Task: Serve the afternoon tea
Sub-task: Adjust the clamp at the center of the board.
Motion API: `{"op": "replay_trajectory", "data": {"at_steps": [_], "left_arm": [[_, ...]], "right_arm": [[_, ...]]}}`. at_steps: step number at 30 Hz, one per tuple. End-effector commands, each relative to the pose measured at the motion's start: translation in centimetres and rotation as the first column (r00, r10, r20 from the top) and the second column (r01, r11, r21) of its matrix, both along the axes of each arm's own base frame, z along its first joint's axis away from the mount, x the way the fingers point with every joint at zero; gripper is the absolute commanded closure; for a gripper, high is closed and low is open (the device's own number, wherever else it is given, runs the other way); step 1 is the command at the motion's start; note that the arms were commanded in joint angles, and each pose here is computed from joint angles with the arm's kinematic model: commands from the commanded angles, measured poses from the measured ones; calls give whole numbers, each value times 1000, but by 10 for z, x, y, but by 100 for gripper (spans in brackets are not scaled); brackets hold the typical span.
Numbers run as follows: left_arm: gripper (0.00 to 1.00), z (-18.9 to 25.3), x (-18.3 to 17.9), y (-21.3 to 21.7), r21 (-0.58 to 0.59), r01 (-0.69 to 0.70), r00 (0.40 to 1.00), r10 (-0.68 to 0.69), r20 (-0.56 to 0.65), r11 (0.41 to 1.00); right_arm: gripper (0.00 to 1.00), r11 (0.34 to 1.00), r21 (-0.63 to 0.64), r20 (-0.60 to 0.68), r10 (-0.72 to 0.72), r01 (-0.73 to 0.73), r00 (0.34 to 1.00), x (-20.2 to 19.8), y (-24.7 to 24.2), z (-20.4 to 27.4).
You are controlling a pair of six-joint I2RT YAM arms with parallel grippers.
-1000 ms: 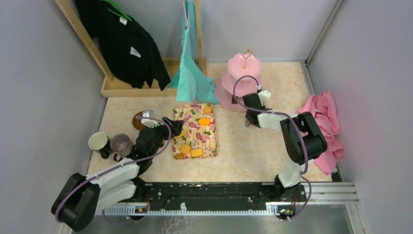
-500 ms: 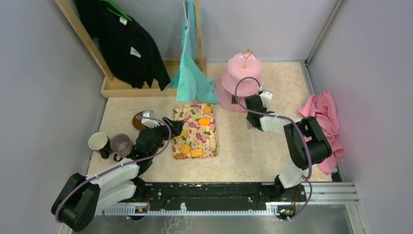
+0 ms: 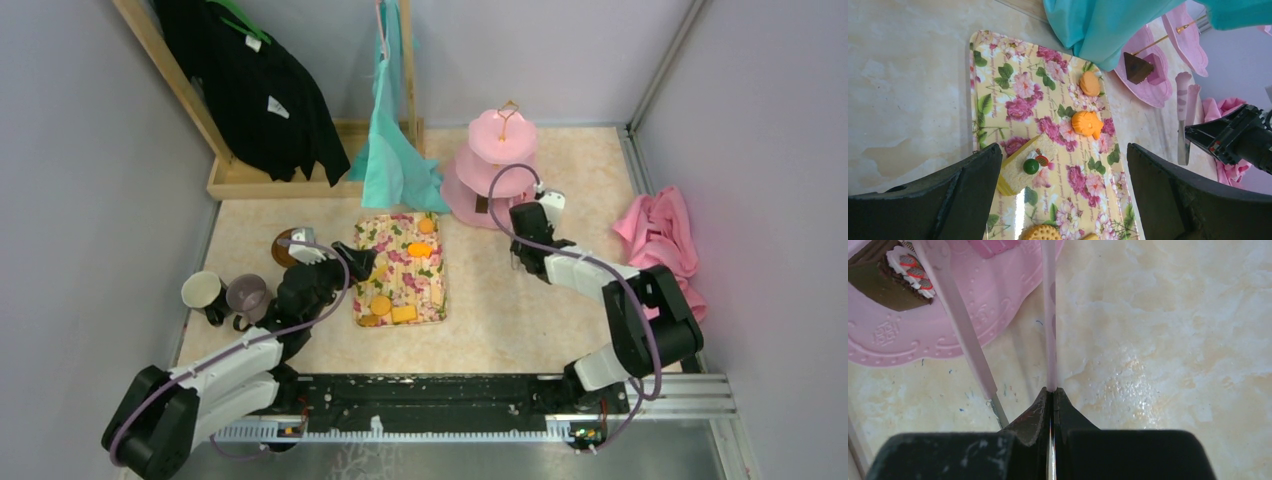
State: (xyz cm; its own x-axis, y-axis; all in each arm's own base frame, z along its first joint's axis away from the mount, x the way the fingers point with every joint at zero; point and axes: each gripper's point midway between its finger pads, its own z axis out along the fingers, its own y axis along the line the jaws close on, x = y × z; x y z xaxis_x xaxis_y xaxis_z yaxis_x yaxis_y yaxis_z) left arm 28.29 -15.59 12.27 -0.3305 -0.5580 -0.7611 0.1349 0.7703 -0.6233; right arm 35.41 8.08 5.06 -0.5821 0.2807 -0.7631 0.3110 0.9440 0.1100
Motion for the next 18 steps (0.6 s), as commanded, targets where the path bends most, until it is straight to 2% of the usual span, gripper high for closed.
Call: {"op": "replay_trajectory", "data": {"at_steps": [1,9,18], "left_arm": [[1,14,2,-3,-9,14,1000,-14,18,1000],[1,17,-2,-1,17,21,1000,-22,17,1000],[1,18,-5,-3,37,47,999,-47,13,998]], "right_arm": [[100,999,5,71,47,-48,996,-4,10,26],[100,981,-29,19,194,-194,981,-37,43,22],[100,941,-72,-93,323,-330,942,-70,86,-10]]}}
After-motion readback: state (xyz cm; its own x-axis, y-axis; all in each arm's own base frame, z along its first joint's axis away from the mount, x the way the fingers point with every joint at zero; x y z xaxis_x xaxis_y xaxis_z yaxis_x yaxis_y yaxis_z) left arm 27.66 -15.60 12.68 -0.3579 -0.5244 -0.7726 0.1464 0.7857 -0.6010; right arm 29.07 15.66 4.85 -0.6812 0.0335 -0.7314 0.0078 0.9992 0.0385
